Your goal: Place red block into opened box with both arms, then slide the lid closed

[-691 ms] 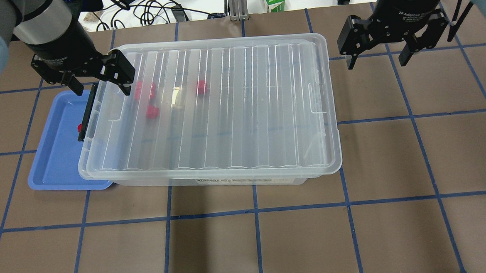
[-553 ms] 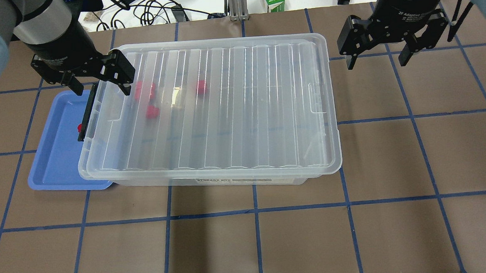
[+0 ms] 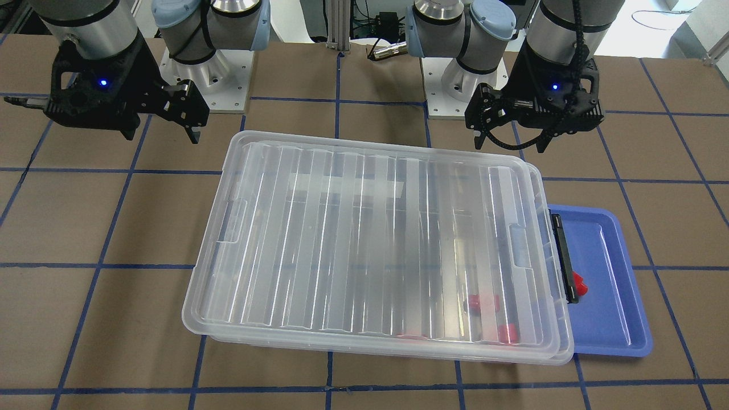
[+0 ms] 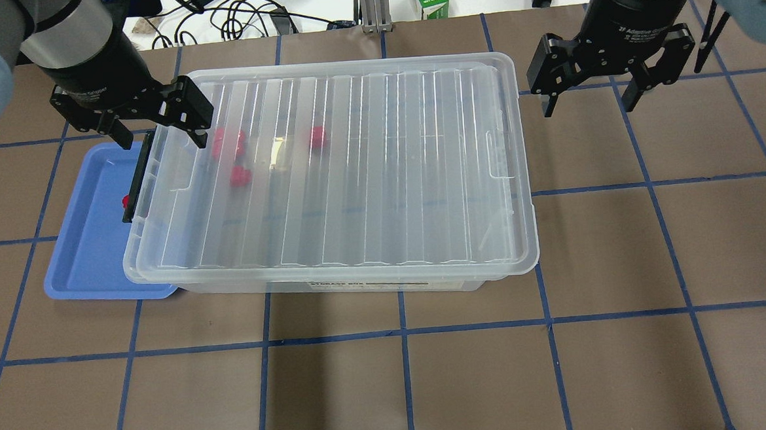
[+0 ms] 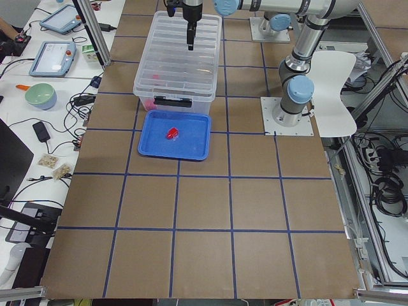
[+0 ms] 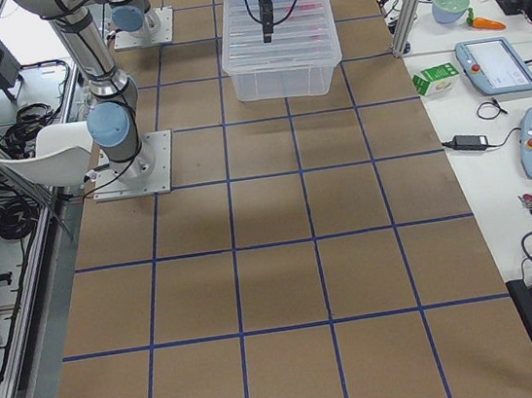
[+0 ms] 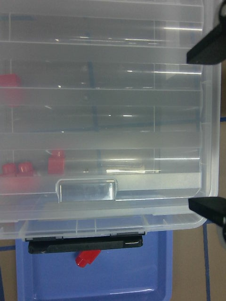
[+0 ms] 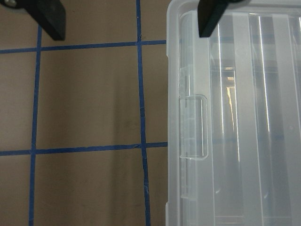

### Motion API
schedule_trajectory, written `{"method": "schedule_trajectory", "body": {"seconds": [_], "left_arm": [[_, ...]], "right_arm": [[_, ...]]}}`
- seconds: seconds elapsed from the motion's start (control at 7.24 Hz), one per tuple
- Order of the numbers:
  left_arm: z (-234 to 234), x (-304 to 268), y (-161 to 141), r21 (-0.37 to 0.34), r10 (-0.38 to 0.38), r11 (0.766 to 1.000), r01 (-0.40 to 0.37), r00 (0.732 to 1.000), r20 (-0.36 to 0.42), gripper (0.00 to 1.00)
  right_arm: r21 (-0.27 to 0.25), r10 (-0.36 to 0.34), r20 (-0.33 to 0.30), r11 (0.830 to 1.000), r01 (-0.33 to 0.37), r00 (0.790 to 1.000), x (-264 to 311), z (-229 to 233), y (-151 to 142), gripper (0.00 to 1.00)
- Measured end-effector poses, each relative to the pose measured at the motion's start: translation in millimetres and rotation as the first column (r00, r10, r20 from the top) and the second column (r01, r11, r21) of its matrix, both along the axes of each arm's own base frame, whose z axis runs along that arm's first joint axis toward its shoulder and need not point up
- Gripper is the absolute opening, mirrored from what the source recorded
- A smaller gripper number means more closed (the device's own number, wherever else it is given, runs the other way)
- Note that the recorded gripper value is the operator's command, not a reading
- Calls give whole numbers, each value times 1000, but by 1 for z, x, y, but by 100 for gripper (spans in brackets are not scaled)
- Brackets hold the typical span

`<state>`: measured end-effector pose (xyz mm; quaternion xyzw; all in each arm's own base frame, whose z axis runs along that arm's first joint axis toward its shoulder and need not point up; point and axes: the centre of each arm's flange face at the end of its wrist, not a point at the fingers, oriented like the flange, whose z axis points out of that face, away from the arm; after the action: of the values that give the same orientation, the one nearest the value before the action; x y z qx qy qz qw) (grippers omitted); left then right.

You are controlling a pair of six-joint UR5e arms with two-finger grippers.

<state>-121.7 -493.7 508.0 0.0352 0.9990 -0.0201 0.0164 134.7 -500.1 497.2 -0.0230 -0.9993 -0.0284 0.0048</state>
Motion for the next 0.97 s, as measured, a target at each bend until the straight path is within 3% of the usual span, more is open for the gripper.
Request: {"method": "schedule_trajectory", "body": {"seconds": [0.28, 0.97], "left_arm": [[5, 2, 0, -10, 3, 1000, -3, 1000, 1, 100], [10, 4, 0, -19, 6, 1000, -6, 1000, 0, 100]], "right_arm": [[59, -2, 0, 998, 2, 1000, 4, -36, -10, 100], [68, 6, 0, 998, -6, 1000, 8, -107, -51, 100]]}}
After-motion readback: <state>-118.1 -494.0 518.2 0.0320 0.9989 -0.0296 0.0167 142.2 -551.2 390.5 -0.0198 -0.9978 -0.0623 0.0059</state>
